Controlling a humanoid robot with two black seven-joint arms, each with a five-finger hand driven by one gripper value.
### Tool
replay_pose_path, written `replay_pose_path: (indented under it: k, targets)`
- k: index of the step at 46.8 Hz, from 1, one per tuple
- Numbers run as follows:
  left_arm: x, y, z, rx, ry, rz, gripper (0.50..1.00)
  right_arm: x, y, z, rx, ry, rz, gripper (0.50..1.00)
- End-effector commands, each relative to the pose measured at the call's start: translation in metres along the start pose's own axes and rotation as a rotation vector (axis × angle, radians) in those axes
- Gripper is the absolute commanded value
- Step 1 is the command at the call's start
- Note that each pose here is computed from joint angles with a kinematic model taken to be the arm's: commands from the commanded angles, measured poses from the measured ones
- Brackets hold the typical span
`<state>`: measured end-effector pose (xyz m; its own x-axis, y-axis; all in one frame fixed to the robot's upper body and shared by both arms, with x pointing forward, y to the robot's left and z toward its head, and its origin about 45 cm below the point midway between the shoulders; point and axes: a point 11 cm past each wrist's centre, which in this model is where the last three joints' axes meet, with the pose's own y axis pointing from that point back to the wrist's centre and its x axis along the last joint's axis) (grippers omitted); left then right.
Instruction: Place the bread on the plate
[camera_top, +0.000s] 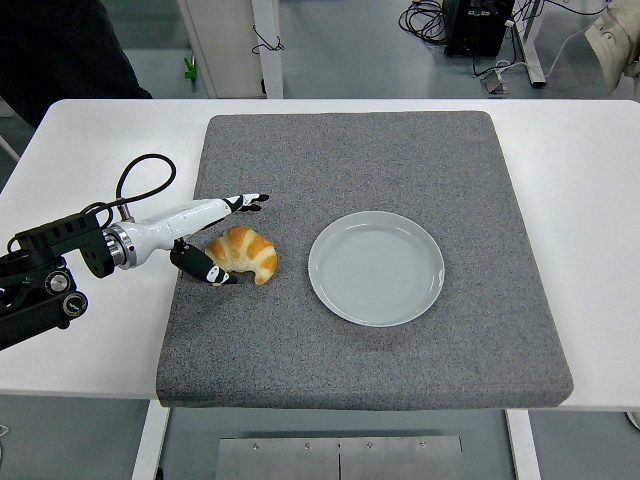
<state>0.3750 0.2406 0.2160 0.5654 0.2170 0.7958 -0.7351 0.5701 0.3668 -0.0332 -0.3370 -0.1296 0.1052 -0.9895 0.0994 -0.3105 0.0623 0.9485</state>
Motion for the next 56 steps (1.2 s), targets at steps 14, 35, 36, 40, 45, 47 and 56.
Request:
replay_pose_path:
  k: [14,35,36,40,45,47,56]
  targets:
    - [-0.007,-0.003,-0.002,0.001,-0.007,-0.021,0.810,0.000,0.000,0.001,-0.001,0.000,0.000,1.000]
    - [0.003,-0.006,-0.001,-0.014,-0.001,0.005,0.586,0.000,0.000,0.000,0.000,0.000,0.000,1.000]
    - [0.005,-0.006,0.000,-0.019,0.000,0.010,0.574,0.000,0.000,0.000,0.000,0.000,0.000,1.000]
    - [0.018,-0.008,0.006,-0.041,-0.006,0.037,0.558,0.000,0.000,0.000,0.000,0.000,0.000,1.000]
    - [0.032,-0.009,0.010,-0.052,-0.013,0.068,0.534,0.000,0.000,0.000,0.000,0.000,0.000,1.000]
    - [0.039,-0.009,0.013,-0.059,-0.018,0.081,0.531,0.000,0.000,0.000,0.000,0.000,0.000,1.000]
    - [0.057,-0.009,0.019,-0.070,-0.036,0.113,0.525,0.000,0.000,0.001,-0.001,0.000,0.000,1.000]
